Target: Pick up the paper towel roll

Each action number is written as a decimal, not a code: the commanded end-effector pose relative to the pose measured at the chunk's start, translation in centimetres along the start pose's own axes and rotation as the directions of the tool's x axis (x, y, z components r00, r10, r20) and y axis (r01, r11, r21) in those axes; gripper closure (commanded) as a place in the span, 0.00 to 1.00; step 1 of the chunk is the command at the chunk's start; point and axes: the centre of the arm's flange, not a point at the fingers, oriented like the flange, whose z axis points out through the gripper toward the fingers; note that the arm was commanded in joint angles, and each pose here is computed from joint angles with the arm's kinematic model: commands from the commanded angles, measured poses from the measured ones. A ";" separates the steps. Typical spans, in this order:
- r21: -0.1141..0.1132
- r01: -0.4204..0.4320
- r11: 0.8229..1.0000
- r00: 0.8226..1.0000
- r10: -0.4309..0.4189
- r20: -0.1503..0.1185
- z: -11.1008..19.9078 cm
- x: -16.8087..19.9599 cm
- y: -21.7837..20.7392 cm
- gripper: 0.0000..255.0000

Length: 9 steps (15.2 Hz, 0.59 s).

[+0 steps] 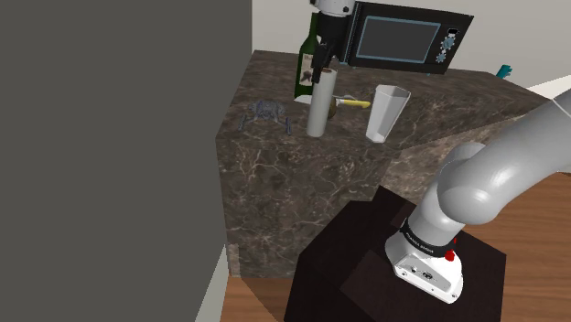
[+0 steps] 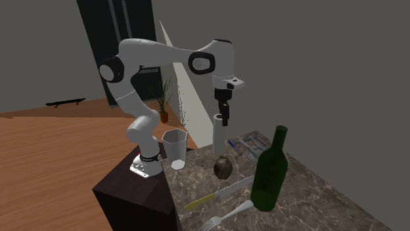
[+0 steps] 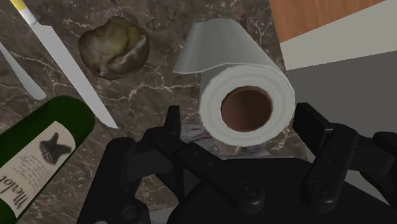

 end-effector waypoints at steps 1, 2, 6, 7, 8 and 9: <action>0.000 0.000 1.000 1.000 0.000 -0.001 0.7 -0.1 -0.1 0.00; 0.000 0.000 1.000 1.000 0.000 -0.001 0.7 -0.1 -0.1 0.00; 0.000 0.000 1.000 1.000 0.000 -0.001 0.6 -0.2 -0.1 1.00; 0.000 0.000 1.000 1.000 0.000 0.000 0.6 -0.1 -0.1 1.00; 0.000 0.000 1.000 1.000 0.000 0.000 0.6 -0.1 -0.1 1.00; 0.000 0.000 1.000 1.000 0.000 0.000 0.7 -0.1 -0.2 1.00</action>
